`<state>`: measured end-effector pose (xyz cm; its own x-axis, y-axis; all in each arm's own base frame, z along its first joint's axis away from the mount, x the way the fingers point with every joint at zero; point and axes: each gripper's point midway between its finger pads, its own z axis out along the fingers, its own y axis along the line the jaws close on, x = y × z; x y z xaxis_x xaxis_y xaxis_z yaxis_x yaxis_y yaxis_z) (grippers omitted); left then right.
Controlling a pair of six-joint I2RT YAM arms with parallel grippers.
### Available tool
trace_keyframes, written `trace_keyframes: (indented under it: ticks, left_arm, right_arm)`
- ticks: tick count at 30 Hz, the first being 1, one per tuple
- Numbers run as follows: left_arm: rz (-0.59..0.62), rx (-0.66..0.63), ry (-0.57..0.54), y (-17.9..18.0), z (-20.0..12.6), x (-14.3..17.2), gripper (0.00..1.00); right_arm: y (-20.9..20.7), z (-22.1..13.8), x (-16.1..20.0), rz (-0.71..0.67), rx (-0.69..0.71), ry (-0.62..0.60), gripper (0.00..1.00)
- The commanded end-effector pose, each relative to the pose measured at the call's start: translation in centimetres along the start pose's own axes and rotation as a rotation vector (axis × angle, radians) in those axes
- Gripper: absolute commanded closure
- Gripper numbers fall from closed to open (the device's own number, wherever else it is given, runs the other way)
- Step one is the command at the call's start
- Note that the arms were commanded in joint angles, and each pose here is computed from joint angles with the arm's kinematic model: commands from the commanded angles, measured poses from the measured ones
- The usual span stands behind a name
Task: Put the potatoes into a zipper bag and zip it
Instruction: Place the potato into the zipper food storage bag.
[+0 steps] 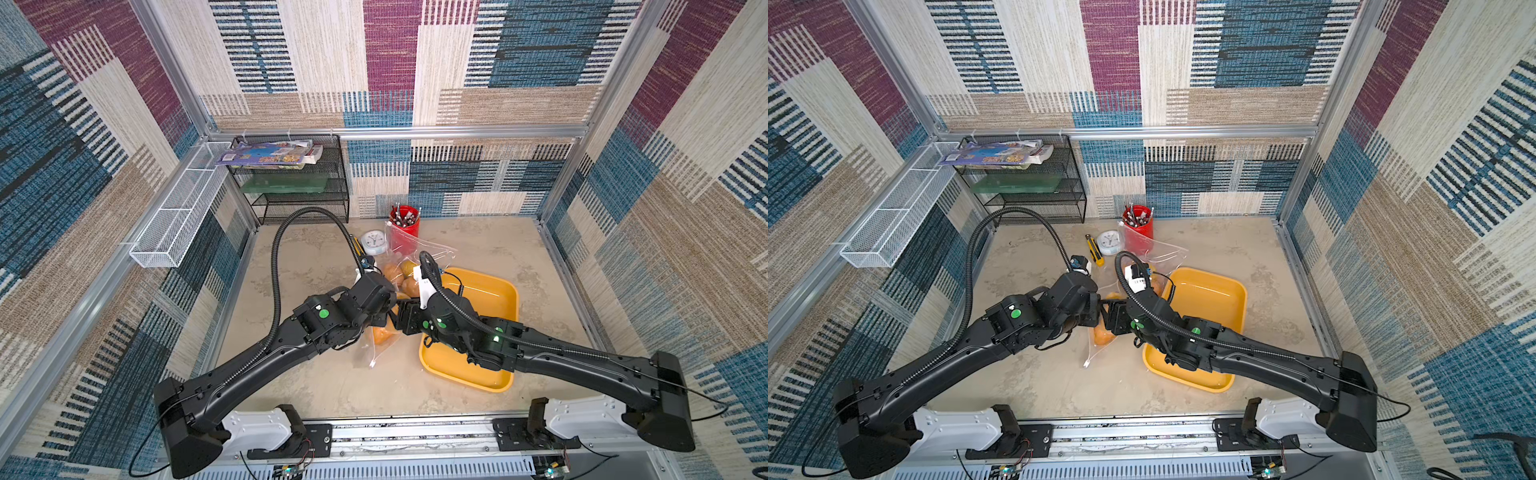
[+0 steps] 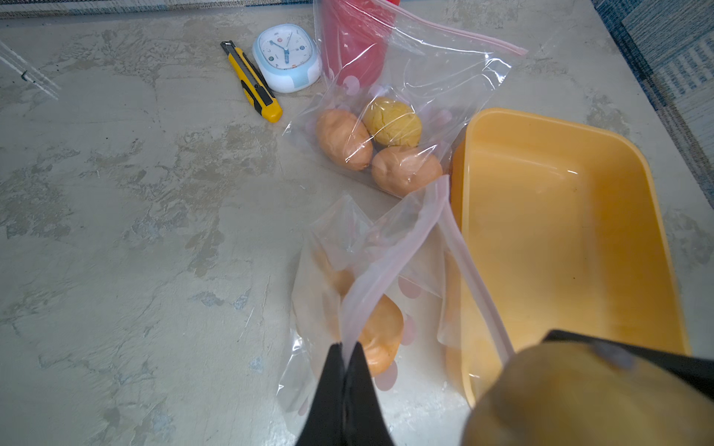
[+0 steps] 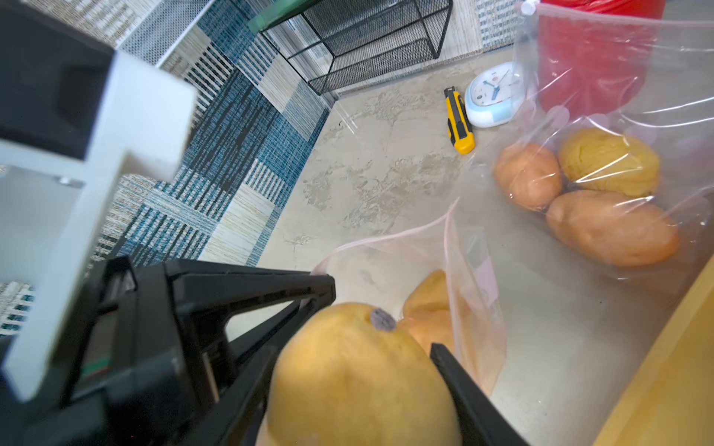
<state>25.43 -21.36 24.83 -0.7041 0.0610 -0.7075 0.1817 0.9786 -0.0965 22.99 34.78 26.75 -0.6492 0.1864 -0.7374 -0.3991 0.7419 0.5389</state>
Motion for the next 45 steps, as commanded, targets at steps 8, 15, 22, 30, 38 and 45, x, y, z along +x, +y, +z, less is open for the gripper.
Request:
trace_keyframes:
  ticks: [8, 15, 22, 30, 38, 45]
  left_arm:
    - [0.007, 0.001, -0.027, 0.2, -0.3, -0.4, 1.00]
    - [0.006, 0.002, -0.027, 0.2, -0.4, -0.4, 1.00]
    - [0.005, 0.000, -0.027, 0.3, -0.3, -0.4, 1.00]
    - [0.004, 0.002, -0.029, 0.3, -0.4, -0.4, 1.00]
    - [0.004, 0.003, -0.030, 0.3, -0.4, -0.4, 1.00]
    - [0.003, 0.002, -0.032, 0.4, -0.5, -0.4, 1.00]
  right_arm:
    - [-2.4, 4.4, 1.5, -0.008, 0.123, 0.043, 0.64]
    - [-4.0, 5.0, 1.1, -0.007, 0.174, 0.024, 0.54]
    - [-4.1, 5.1, 1.2, -0.016, 0.178, 0.026, 0.43]
    - [-4.1, 5.3, 1.2, -0.021, 0.184, 0.030, 0.29]
    - [-4.1, 4.8, 0.9, -0.023, 0.184, 0.020, 0.27]
    - [-2.5, 2.6, -0.5, -0.029, 0.147, -0.015, 0.34]
